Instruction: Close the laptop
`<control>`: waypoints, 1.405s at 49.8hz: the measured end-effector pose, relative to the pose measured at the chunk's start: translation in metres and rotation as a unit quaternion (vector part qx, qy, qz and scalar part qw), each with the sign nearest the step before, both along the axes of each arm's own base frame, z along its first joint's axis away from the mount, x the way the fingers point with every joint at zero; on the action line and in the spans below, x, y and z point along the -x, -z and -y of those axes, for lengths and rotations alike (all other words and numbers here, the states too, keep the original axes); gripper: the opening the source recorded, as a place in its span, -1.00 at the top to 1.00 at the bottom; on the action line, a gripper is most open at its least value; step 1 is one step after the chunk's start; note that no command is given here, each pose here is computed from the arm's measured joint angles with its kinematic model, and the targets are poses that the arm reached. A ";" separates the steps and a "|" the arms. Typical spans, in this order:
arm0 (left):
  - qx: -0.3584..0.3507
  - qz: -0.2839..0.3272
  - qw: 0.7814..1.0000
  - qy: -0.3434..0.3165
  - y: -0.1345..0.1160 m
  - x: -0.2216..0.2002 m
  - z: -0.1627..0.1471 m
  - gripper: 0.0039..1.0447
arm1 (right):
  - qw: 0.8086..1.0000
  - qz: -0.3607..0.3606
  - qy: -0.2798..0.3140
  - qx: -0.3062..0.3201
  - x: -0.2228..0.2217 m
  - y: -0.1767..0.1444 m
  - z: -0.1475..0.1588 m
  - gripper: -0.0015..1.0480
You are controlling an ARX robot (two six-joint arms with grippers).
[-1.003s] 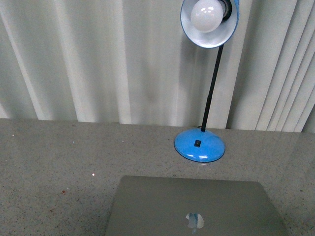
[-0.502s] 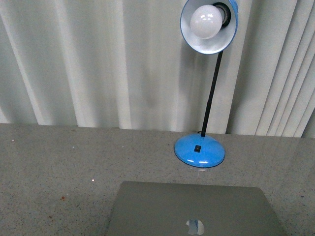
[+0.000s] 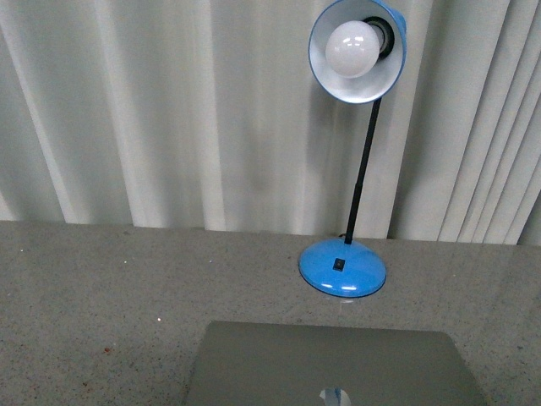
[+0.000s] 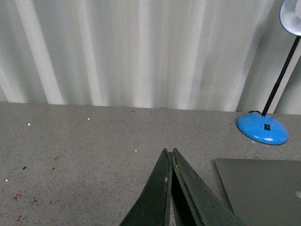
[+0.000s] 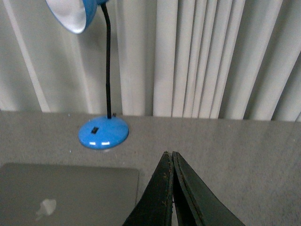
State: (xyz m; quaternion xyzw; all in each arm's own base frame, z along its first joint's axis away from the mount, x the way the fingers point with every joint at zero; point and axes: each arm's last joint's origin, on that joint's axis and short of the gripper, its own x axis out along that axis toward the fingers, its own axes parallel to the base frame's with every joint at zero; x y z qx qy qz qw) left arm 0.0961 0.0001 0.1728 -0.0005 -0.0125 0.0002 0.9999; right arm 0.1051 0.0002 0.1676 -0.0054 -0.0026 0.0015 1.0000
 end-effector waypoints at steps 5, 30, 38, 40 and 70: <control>0.000 0.000 1.000 0.000 0.000 0.000 0.000 0.94 | 1.000 -0.002 -0.001 0.000 0.007 0.002 0.000 0.94; 0.000 0.001 1.000 0.000 0.000 0.000 0.000 0.10 | 1.000 -0.001 0.000 0.000 0.008 0.002 0.000 0.26; 0.000 0.001 1.000 0.000 0.000 0.000 0.000 -0.59 | 1.000 -0.001 0.000 0.000 0.008 0.002 0.000 -0.45; 0.000 0.001 1.000 0.000 0.000 0.000 0.000 -0.80 | 1.000 -0.001 0.000 0.000 0.008 0.002 0.000 -0.62; 0.000 0.001 1.000 0.000 0.000 0.000 0.000 -0.87 | 1.000 -0.001 0.000 0.000 0.008 0.002 0.000 -0.86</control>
